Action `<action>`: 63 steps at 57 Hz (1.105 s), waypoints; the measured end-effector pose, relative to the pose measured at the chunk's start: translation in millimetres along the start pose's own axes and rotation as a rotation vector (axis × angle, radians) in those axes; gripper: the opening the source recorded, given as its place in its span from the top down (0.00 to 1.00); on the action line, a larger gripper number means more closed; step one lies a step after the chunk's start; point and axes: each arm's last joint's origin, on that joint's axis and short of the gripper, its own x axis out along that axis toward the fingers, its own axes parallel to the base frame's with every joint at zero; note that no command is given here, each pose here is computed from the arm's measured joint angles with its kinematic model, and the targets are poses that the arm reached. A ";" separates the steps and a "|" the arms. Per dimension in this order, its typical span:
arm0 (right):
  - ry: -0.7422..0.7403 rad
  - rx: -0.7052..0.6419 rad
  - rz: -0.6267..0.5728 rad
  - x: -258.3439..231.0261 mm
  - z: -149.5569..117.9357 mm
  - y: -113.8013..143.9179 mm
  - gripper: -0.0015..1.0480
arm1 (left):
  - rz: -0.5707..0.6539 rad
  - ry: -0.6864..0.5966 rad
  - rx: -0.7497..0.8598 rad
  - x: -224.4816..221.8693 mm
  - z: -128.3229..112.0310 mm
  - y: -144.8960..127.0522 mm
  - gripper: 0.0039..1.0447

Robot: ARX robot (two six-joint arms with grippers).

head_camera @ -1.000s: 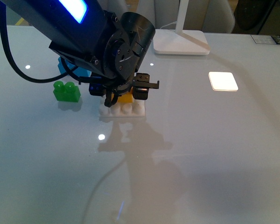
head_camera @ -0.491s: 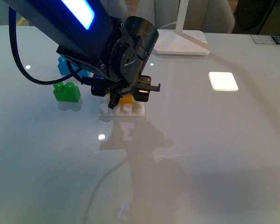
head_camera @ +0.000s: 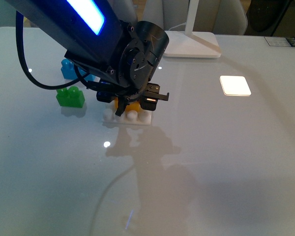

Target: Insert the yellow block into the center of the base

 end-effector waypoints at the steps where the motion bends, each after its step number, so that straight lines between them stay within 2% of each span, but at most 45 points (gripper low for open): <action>1: 0.000 0.000 0.000 0.0 0.0 0.0 0.08 | 0.000 0.000 0.000 0.1 0.0 0.0 0.41; 63: 0.000 0.000 0.000 0.0 0.0 0.0 0.08 | -0.020 0.028 0.016 3.7 -4.4 -1.7 0.41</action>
